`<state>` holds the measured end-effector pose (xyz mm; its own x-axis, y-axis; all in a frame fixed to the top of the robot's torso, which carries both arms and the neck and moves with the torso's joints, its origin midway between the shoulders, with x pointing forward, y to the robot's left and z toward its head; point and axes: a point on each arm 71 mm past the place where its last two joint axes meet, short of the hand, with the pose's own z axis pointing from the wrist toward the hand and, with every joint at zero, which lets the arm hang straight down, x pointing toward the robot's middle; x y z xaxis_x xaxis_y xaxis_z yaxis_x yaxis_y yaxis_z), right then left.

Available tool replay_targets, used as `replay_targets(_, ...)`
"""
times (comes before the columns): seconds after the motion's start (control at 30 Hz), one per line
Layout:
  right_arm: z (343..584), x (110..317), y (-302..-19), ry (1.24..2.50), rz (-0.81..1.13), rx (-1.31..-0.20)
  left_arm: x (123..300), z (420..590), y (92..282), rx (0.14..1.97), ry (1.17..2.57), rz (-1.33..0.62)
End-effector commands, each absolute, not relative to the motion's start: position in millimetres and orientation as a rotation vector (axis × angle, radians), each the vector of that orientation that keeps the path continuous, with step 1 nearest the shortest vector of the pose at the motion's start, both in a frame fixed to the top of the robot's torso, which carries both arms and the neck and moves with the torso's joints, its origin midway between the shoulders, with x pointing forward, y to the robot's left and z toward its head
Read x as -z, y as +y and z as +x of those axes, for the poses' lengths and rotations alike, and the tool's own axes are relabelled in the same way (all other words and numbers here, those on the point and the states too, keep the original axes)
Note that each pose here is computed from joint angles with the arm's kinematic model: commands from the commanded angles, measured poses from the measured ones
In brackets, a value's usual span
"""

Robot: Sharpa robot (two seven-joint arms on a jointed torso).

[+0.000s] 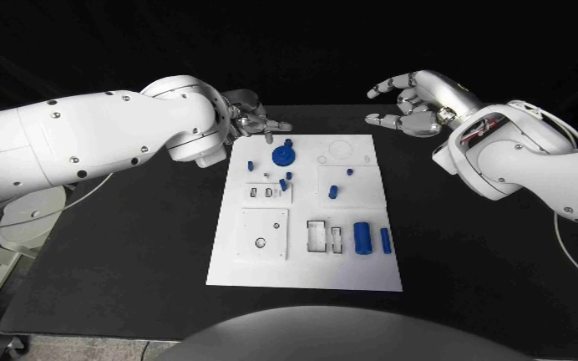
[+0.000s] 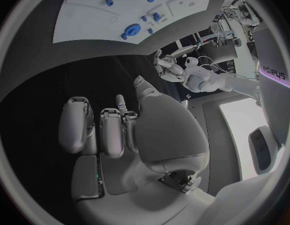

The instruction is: Assemble the parts on the task board

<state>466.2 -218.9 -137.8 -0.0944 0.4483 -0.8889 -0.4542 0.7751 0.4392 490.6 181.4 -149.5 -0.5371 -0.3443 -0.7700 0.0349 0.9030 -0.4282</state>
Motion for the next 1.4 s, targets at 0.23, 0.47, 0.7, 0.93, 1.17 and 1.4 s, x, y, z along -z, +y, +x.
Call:
replay_targets(0.23, 467, 142, -222, 1.529, -0.006, -0.732, 165.9, 496.4, 172.0, 0.231, 2.207, -0.05)
replay_targets(0.47, 467, 143, -226, 1.539, -0.003, -0.721, 178.7, 495.6, 166.3, 0.194, 2.257, -0.011)
replay_targets(0.7, 468, 146, -228, 1.552, -0.003, -0.714, 189.8, 491.8, 162.6, 0.194, 2.287, -0.001)
replay_targets(0.93, 468, 149, -228, 1.563, -0.004, -0.712, 199.3, 486.7, 157.1, 0.218, 2.317, -0.004)
replay_targets(1.17, 468, 152, -229, 1.577, -0.004, -0.709, 208.3, 482.7, 151.7, 0.248, 2.345, -0.023)
replay_targets(1.4, 468, 154, -229, 1.588, -0.004, -0.706, 215.0, 480.4, 147.7, 0.263, 2.365, -0.032)
